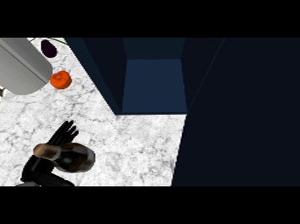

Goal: Pick up the wine, place it into the cabinet and close the cabinet

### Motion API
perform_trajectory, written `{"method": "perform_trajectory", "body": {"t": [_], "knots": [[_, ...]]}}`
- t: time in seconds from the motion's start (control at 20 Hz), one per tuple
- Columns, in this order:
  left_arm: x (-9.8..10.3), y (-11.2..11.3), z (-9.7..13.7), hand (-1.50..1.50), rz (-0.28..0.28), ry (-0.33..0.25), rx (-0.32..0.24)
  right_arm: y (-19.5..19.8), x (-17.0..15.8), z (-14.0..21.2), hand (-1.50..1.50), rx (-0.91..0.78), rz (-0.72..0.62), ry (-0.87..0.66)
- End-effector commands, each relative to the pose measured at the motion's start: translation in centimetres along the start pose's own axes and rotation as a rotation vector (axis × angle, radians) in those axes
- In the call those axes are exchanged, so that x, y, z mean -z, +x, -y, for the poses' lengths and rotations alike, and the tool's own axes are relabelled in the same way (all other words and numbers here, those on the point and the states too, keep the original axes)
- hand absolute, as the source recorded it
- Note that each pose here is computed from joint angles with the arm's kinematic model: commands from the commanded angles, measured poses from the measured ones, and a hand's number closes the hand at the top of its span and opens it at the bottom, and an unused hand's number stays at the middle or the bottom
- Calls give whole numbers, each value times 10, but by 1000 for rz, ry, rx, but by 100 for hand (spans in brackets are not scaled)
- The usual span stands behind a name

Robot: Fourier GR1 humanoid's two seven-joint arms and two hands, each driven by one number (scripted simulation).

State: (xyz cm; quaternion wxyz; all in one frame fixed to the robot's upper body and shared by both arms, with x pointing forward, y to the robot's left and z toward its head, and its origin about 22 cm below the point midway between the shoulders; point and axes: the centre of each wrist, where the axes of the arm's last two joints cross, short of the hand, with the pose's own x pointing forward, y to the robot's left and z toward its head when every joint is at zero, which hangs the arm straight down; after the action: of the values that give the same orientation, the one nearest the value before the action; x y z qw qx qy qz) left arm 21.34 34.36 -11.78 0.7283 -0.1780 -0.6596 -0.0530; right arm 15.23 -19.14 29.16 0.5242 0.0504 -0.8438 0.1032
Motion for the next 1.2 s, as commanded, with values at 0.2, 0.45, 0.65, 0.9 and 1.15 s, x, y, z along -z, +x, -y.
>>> {"method": "perform_trajectory", "body": {"t": [0.2,0.45,0.65,0.9,1.15], "knots": [[14,-5,0,-150,58,-69,-32,18,-31,3,-150,21,-25,76],[7,-27,3,150,58,-52,-95,10,-21,2,-150,40,-8,46],[23,-10,-1,150,74,-139,-86,17,-17,2,-150,30,-14,42],[38,-14,28,150,198,-228,74,12,-16,-3,-150,43,-6,42],[44,-5,37,150,285,-226,132,5,-28,1,-150,23,-24,44]]}}
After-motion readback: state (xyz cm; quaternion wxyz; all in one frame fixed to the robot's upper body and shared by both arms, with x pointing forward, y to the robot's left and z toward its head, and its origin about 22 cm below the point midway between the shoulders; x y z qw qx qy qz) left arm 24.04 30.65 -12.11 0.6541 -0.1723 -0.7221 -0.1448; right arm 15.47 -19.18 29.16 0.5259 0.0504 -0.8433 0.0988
